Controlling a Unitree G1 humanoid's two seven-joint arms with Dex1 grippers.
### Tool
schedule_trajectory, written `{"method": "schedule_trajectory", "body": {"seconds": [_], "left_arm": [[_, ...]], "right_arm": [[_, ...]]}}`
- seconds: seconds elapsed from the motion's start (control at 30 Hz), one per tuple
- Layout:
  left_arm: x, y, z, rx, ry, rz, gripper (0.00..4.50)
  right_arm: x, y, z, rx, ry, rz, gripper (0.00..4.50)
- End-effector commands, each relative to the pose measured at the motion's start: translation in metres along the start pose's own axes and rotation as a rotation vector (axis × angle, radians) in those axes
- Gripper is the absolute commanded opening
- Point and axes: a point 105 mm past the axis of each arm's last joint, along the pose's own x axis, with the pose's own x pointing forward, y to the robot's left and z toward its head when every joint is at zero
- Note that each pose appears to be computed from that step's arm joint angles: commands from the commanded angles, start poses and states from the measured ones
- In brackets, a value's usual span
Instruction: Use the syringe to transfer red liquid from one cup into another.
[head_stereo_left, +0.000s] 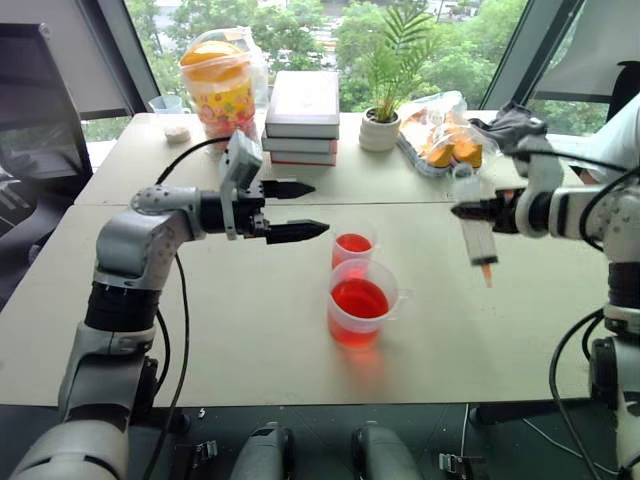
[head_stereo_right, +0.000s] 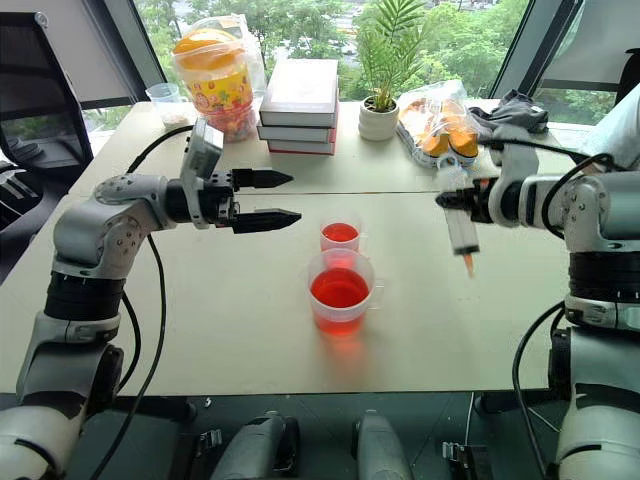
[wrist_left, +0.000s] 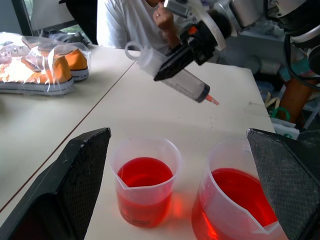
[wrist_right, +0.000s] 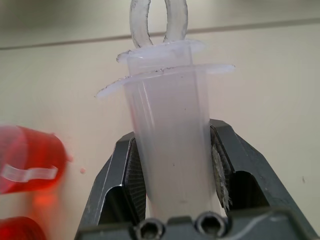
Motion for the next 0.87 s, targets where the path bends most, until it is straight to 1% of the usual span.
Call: {"method": "schedule_trajectory", "body": {"seconds": [0.03, 0.13, 0.2, 0.23, 0.27, 0.3, 0.33, 0.37, 0.4, 0.53, 0.63, 0.73, 0.8, 0.87], "left_arm": [[0.001, -0.009, 0.009, 0.044, -0.014, -0.023, 4.48], [0.000, -0.014, 0.009, 0.033, -0.012, -0.035, 4.48], [-0.002, -0.017, 0.006, 0.033, 0.000, -0.037, 4.50], [-0.002, -0.017, 0.005, 0.030, 0.003, -0.035, 4.50], [-0.002, -0.018, 0.005, 0.027, 0.005, -0.033, 4.50], [-0.002, -0.018, 0.004, 0.025, 0.007, -0.031, 4.50], [-0.003, -0.018, 0.004, 0.023, 0.008, -0.029, 4.50], [-0.003, -0.019, 0.003, 0.022, 0.009, -0.028, 4.50], [-0.003, -0.019, 0.003, 0.020, 0.010, -0.026, 4.50], [-0.008, -0.020, 0.004, 0.011, 0.010, -0.022, 4.50], [-0.013, -0.020, 0.004, 0.003, 0.014, -0.014, 4.50], [-0.017, -0.020, 0.002, -0.004, 0.026, -0.001, 4.50], [-0.019, -0.020, 0.001, -0.009, 0.030, 0.001, 4.50], [-0.021, -0.020, -0.001, -0.015, 0.036, 0.010, 4.50]], "right_arm": [[0.002, -0.006, -0.004, 0.029, 0.037, 0.002, 1.41], [0.013, -0.014, -0.018, 0.051, 0.086, -0.015, 1.41], [0.018, -0.016, -0.021, 0.060, 0.096, -0.011, 2.43], [0.019, -0.016, -0.021, 0.065, 0.094, -0.003, 2.80], [0.020, -0.015, -0.021, 0.065, 0.092, 0.003, 3.26], [0.020, -0.014, -0.019, 0.065, 0.089, 0.008, 3.82], [0.020, -0.014, -0.018, 0.063, 0.084, 0.014, 4.29], [0.019, -0.013, -0.017, 0.056, 0.079, 0.018, 4.41], [0.016, -0.013, -0.014, 0.045, 0.069, 0.021, 4.41], [-0.009, -0.003, 0.008, -0.132, -0.026, 0.064, 4.41], [-0.042, 0.023, 0.021, -0.313, -0.130, 0.179, 4.41], [-0.078, 0.054, 0.022, -0.510, -0.251, 0.307, 4.41], [-0.094, 0.063, 0.018, -0.569, -0.309, 0.349, 4.41], [-0.106, 0.064, 0.012, -0.572, -0.339, 0.355, 4.41]]}}
